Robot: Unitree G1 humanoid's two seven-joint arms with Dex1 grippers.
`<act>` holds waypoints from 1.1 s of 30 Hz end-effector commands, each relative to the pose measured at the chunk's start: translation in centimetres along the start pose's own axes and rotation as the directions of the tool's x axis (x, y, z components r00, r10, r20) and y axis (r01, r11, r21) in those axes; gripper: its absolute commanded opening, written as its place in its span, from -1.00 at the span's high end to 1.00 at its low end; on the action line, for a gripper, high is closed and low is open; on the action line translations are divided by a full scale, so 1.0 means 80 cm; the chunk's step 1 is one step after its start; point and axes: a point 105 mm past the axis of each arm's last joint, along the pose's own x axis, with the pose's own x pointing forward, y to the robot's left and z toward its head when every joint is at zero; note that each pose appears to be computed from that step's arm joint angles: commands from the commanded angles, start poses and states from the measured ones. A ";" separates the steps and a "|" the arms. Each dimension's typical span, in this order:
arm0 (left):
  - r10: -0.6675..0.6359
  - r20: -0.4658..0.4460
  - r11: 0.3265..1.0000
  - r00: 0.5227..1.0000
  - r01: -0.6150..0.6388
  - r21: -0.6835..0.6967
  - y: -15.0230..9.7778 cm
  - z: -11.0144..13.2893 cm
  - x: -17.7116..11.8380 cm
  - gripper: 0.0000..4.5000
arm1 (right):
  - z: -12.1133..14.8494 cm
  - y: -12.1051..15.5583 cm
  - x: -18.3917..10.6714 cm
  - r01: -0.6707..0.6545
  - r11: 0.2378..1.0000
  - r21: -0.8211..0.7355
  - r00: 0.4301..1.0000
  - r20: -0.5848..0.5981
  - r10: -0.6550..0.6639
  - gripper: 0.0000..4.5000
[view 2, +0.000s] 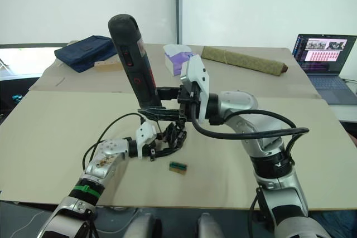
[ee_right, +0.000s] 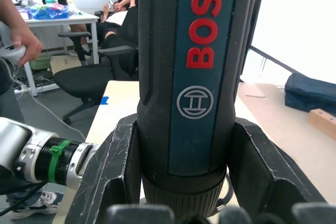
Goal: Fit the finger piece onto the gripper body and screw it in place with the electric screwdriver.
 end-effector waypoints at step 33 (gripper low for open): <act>-0.015 -0.102 0.996 0.995 0.006 -0.084 -0.015 -0.033 -0.002 -0.02 | 0.011 -0.004 0.004 0.007 0.997 -0.078 1.000 0.001 -0.007 0.16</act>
